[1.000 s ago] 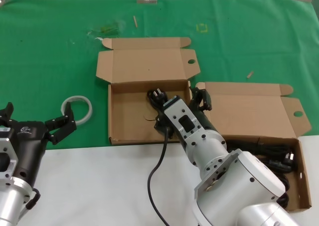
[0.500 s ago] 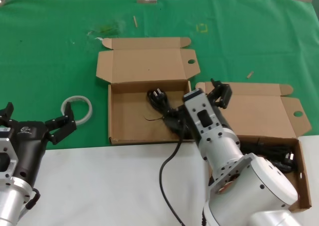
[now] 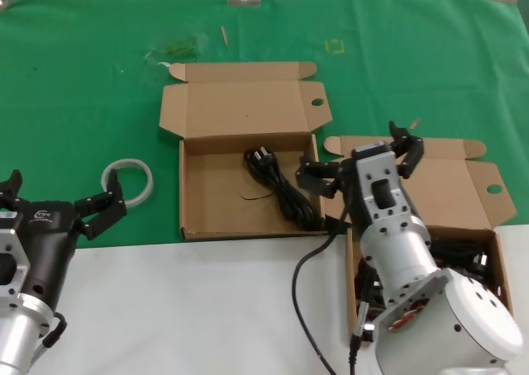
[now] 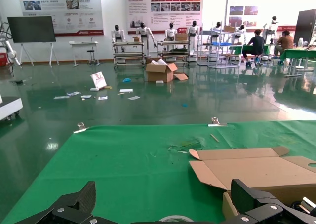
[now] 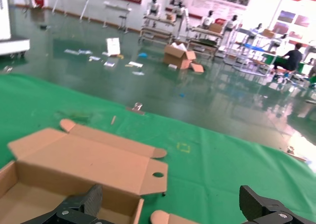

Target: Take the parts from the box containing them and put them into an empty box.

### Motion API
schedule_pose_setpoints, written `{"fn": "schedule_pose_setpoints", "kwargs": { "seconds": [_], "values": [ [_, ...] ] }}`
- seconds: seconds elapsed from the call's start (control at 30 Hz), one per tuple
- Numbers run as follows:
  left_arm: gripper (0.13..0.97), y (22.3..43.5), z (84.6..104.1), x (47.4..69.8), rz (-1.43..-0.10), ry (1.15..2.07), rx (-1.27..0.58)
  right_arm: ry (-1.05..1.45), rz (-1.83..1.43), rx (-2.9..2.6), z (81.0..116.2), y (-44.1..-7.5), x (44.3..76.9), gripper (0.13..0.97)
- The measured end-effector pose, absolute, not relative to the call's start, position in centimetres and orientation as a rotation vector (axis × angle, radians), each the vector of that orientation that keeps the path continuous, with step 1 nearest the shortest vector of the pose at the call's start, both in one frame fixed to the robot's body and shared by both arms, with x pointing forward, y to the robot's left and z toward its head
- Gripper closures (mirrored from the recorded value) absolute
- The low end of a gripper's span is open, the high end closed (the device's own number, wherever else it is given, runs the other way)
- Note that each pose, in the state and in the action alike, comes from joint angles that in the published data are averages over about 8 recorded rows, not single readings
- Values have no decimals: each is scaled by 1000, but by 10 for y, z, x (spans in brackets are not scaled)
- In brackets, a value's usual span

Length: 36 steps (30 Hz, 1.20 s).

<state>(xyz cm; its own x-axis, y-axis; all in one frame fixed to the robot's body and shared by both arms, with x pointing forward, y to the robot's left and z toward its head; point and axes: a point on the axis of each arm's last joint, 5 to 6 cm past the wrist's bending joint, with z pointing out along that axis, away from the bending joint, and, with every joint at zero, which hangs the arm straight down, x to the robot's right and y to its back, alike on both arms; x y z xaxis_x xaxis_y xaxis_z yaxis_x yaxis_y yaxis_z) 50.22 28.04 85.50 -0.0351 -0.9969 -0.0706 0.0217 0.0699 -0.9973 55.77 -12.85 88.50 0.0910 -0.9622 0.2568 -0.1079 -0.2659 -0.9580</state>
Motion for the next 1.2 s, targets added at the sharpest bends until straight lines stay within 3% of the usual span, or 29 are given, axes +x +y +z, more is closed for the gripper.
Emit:
{"fn": "schedule_pose_setpoints", "kwargs": {
  "seconds": [1.2],
  "values": [
    [132, 280, 855, 502, -1193, 1253, -1125, 1187, -1190, -1170, 860, -202, 527, 130]
  ]
}}
